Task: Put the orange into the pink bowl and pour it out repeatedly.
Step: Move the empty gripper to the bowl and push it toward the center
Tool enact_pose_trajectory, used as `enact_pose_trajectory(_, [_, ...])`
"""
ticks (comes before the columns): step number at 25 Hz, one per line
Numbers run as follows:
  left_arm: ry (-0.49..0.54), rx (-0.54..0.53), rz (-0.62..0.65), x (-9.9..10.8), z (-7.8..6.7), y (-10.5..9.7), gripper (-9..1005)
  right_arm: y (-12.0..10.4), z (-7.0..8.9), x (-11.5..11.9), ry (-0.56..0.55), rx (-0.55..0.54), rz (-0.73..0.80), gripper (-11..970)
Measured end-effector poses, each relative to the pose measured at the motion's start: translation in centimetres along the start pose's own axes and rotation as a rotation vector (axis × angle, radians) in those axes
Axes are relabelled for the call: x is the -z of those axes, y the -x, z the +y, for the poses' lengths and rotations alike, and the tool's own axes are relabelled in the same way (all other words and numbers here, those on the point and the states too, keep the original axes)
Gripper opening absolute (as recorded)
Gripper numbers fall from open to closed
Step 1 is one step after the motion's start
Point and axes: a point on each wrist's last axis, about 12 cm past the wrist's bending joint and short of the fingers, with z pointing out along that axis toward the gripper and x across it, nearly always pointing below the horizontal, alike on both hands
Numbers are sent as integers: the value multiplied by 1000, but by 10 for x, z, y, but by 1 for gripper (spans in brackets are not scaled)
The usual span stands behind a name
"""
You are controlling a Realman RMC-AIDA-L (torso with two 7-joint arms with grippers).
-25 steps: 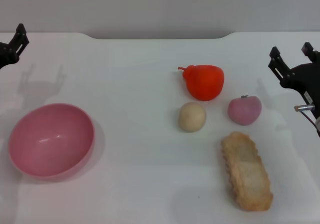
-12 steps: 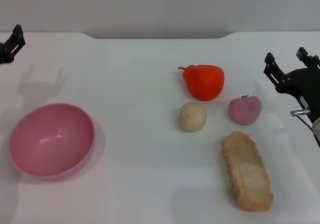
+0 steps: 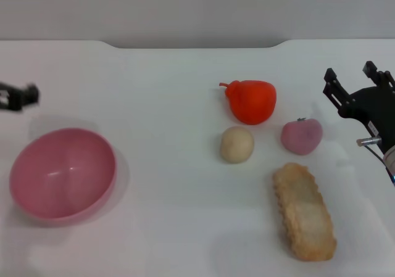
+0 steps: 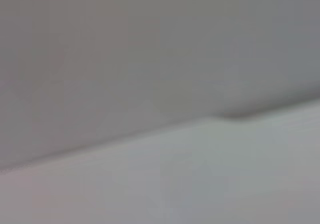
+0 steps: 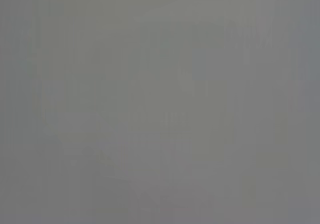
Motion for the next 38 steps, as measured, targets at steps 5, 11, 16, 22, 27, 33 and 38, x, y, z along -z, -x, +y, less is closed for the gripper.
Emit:
enact_pose_trajectory(5, [-69, -27, 110, 1, -13, -6, 796, -1, 1, 0, 6, 3, 3, 794])
enact_pose_trajectory(11, [-73, -60, 200, 3, -17, -10, 796, -1, 1, 0, 6, 3, 3, 795])
enact_pose_trajectory(16, [-70, -59, 217, 1, -16, -12, 797, 1, 2, -2, 10, 1, -3, 794])
enact_pose_trajectory(22, [-87, -54, 294, -17, -20, -24, 777, 3, 2, -4, 14, 2, -8, 794])
enact_pose_trajectory(27, [-110, -54, 317, -29, -26, -29, 760, 3, 3, -5, 16, 1, -10, 795])
enact_pose_trajectory(33, [-110, -52, 316, -32, -25, -27, 739, 5, 4, -6, 20, -2, -17, 794])
enact_pose_trajectory(38, [-108, -48, 326, -35, -24, -27, 722, 7, 5, -7, 22, -4, -23, 794])
